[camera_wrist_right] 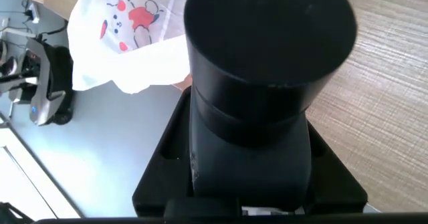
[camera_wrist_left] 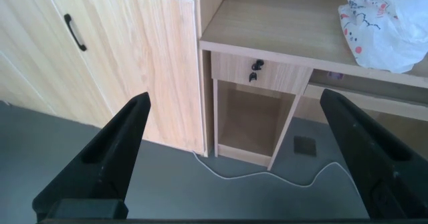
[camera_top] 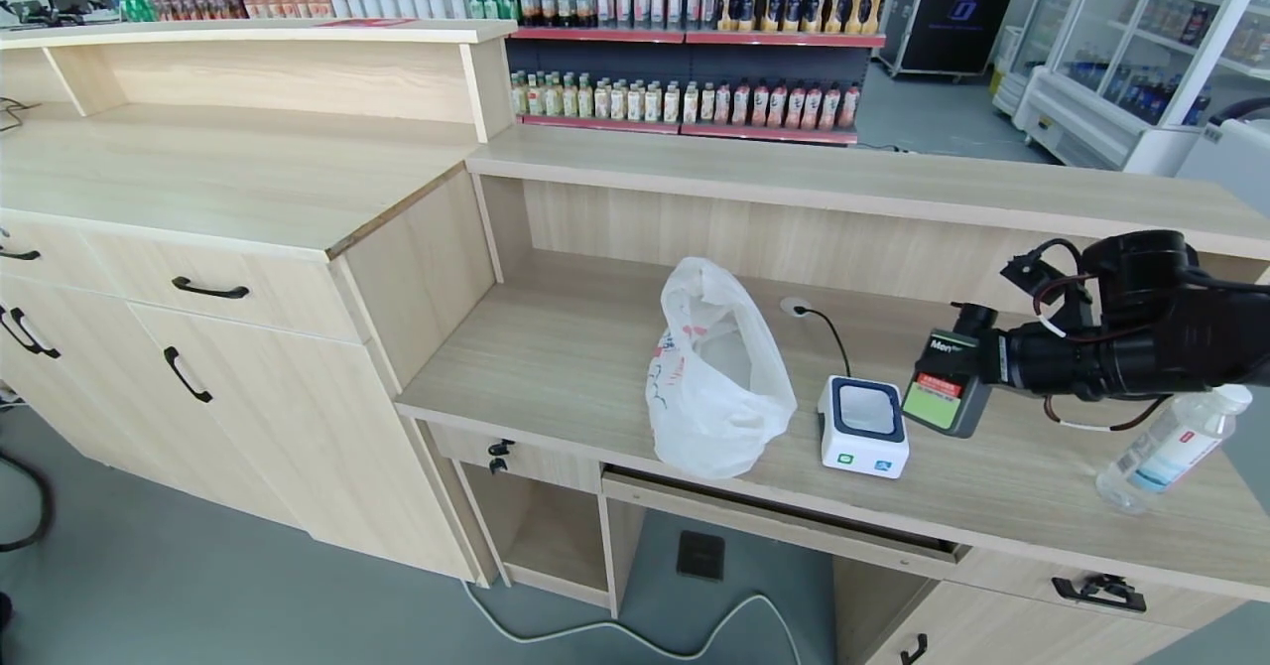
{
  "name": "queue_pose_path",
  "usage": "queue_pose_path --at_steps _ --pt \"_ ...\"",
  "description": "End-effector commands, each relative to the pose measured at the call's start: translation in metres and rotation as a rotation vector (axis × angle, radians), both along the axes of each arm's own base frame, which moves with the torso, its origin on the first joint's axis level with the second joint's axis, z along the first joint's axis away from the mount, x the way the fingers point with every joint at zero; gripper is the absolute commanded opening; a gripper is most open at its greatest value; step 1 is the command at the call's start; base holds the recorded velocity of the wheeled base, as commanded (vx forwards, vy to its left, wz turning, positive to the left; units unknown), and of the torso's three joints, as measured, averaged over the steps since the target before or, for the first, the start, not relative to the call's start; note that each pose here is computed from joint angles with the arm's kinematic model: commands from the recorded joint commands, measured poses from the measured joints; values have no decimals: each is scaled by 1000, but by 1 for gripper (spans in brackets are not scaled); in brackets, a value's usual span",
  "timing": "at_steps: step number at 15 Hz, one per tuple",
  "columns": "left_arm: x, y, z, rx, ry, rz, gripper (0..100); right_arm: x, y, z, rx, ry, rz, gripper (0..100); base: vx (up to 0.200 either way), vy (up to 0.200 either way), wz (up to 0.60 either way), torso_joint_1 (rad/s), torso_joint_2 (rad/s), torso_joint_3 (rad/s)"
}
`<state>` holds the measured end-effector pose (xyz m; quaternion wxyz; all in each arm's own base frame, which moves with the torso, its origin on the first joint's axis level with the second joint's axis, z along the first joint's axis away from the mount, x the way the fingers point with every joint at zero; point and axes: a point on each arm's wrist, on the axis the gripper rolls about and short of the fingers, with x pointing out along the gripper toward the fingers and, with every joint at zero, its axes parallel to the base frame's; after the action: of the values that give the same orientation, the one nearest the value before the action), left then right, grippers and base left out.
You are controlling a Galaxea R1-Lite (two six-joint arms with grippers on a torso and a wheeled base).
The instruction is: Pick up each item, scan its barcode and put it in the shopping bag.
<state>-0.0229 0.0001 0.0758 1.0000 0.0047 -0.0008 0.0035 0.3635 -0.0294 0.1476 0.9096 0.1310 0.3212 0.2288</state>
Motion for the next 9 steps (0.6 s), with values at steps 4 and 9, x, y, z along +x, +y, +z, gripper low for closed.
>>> queue_pose_path --at_steps 4,9 --pt "0 0 0 0 0 2 100 16 -1 -10 -17 -7 18 0 0 0 0 0 0 0" --pt "0 0 0 0 2 1 100 23 10 -15 -29 -28 56 0 0 0 0 0 0 0"
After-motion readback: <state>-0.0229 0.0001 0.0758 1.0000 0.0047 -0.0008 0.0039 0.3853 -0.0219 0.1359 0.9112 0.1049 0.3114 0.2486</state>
